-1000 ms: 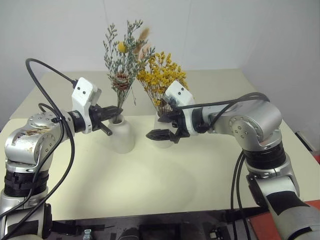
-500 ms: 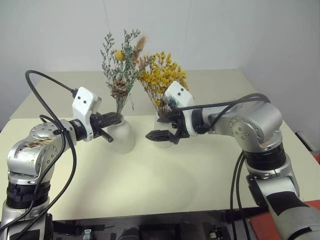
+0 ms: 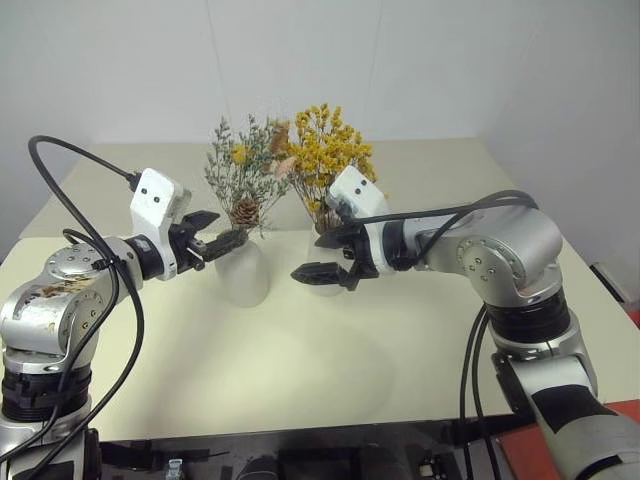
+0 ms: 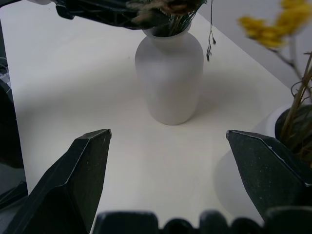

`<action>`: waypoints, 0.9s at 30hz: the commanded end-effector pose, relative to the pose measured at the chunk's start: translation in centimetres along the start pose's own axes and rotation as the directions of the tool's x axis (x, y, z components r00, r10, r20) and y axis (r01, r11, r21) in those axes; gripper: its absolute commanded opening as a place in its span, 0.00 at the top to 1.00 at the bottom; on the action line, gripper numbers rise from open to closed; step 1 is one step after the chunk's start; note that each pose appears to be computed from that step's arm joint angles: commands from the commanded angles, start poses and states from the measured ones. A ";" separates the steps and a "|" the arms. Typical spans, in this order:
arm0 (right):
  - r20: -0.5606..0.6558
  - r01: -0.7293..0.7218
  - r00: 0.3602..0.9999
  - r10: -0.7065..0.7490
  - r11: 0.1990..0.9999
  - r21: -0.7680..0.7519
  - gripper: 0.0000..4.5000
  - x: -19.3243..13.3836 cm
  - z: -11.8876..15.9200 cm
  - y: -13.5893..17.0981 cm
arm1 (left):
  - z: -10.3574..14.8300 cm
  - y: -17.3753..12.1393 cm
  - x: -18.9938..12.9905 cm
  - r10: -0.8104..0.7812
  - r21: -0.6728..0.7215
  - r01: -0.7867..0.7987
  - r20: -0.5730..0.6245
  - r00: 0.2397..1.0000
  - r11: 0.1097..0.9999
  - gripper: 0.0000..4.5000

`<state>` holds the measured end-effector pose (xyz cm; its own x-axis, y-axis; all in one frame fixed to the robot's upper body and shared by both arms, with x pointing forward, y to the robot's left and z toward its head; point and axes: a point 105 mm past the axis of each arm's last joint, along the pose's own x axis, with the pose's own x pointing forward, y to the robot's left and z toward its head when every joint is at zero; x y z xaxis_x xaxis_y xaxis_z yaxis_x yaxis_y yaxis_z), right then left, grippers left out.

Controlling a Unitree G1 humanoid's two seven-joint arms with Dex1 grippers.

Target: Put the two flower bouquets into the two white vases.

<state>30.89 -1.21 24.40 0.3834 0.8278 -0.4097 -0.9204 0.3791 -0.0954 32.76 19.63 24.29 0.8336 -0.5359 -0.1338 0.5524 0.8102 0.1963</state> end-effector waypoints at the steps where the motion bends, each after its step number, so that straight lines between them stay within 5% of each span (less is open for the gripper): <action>1: 0.050 0.003 0.999 -0.001 0.999 -0.042 0.00 -0.4 1.2 0.3 | 1.5 -0.2 -0.7 -0.008 0.039 0.007 0.038 0.999 0.999 0.01; 18: 0.064 0.017 0.998 -0.014 0.999 -0.039 0.00 -0.7 1.1 0.2 | 1.8 -0.6 -3.9 -0.029 0.017 0.029 0.006 1.000 0.999 0.00; 27: 0.079 0.041 0.996 -0.038 0.998 -0.038 0.00 -1.4 1.0 -0.1 | 2.6 -1.5 -6.6 -0.066 0.023 0.065 0.083 0.994 0.998 0.00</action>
<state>30.82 -1.70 24.44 0.4020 0.8269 -0.3932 -0.9130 0.3947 -0.1033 27.45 21.79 25.91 0.8066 -0.5782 -0.1224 0.5910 0.7922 0.1521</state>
